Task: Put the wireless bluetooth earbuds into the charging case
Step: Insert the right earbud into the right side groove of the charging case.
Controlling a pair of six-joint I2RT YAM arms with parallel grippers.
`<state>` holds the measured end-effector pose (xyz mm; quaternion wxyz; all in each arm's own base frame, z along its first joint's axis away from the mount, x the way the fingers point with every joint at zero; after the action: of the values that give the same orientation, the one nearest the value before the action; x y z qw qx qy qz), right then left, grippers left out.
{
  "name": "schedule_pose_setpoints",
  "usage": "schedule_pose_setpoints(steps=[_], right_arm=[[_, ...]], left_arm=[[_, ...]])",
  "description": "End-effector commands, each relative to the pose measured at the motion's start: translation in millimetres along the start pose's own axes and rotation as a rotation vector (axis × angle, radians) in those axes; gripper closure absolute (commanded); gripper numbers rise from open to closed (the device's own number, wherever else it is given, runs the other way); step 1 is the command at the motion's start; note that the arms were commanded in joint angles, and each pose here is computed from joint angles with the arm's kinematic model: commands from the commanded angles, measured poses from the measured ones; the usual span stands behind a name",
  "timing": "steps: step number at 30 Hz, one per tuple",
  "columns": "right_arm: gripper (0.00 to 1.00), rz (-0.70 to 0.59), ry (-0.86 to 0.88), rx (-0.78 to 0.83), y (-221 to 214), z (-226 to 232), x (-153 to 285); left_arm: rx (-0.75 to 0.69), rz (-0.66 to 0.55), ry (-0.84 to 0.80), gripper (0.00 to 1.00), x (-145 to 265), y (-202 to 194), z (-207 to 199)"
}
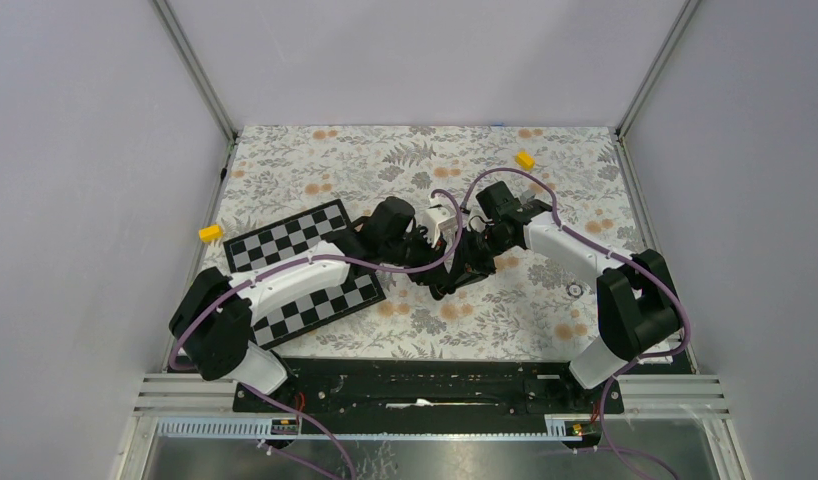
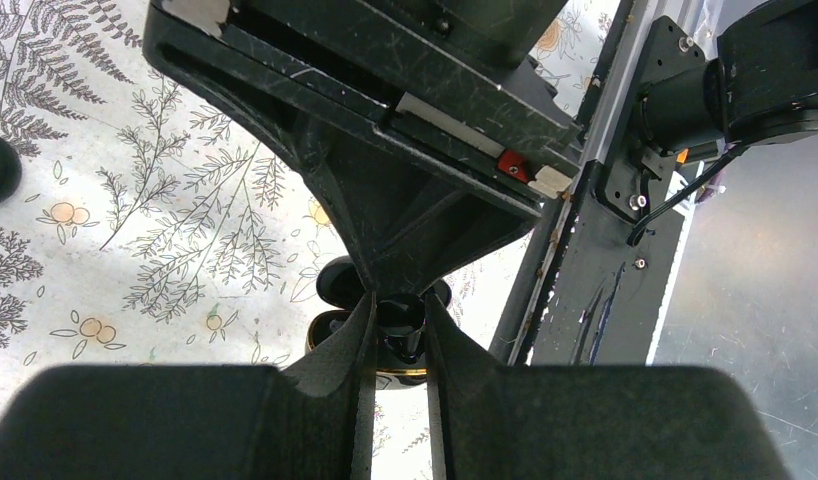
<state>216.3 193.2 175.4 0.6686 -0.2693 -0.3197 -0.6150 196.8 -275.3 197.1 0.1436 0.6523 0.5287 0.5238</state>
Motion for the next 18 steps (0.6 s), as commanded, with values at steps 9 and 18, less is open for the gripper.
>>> schedule_pose_setpoints(steps=[9,18], right_arm=[[1.00,-0.054,0.033,0.031,11.5,8.7,5.9],[1.00,-0.054,0.026,0.030,11.1,7.2,5.1]], left_arm=[[0.016,-0.012,0.010,0.84,8.3,6.8,-4.4],[0.058,-0.041,0.038,0.84,5.9,7.7,0.3]])
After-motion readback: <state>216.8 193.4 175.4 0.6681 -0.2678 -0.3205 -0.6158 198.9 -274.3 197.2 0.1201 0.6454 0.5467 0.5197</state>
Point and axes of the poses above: each gripper's point midway between its finger pads, its own x axis back along the fingers, its own z axis along the line the jaws close on, y = z × x, the point moved 9 cm from there along x, back along the fingers
